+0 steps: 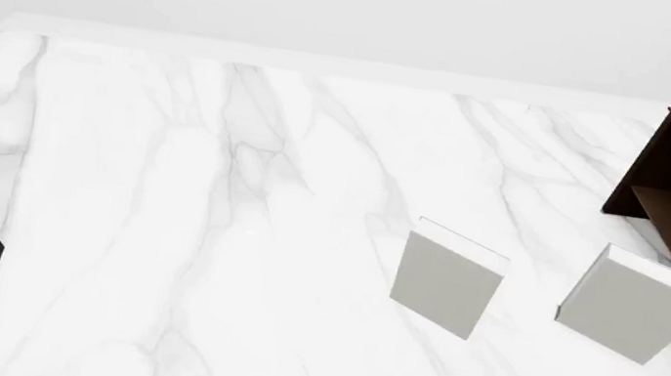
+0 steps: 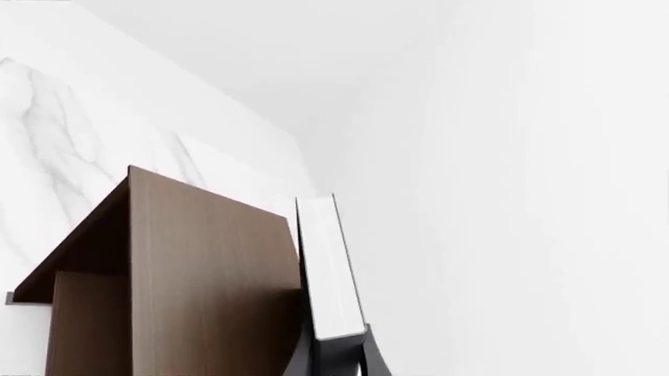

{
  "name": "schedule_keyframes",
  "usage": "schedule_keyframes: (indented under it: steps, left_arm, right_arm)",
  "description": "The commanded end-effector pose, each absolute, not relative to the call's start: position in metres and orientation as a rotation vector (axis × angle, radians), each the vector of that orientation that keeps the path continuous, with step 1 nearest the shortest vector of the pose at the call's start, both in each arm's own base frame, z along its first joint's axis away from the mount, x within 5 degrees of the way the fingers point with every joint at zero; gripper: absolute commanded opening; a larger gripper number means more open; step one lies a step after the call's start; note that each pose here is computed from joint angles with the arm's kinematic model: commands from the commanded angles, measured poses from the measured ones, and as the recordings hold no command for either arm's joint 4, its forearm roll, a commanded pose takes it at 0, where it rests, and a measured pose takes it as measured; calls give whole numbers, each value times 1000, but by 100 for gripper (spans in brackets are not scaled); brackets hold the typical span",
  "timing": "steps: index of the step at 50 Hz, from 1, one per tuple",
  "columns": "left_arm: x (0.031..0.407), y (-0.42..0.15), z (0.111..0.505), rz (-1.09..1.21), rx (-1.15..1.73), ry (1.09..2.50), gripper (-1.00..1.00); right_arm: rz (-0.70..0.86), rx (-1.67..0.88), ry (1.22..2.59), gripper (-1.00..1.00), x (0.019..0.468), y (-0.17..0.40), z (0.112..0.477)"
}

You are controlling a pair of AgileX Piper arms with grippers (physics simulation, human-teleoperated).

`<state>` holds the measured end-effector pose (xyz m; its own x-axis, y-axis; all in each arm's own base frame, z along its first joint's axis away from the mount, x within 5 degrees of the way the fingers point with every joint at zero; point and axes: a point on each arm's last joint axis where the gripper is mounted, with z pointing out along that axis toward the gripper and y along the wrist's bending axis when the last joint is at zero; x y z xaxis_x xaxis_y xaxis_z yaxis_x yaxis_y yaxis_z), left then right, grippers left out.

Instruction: Pick up the book on the left and place it on top of the shelf.

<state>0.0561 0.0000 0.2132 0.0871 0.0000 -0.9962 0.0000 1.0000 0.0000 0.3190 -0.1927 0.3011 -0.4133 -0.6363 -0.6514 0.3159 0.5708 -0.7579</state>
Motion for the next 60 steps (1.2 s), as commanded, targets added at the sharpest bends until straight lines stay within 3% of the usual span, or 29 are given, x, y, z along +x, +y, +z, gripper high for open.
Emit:
schedule_keyframes:
  steps: [1, 5, 6, 60]
  left_arm:
    - [56, 0, 213, 0, 0, 1484, 100]
    - [56, 0, 213, 0, 0, 1484, 100]
    - [56, 0, 213, 0, 0, 1484, 100]
    - [56, 0, 213, 0, 0, 1484, 100]
  right_arm:
    - [-1055, -245, 1721, -100, 317, -197, 288]
    - [-1010, -240, 1739, -100, 322, -191, 288]
    - [-994, -243, 1746, 100, 323, -188, 288]
    - [-905, -226, 1641, 100, 278, -133, 312]
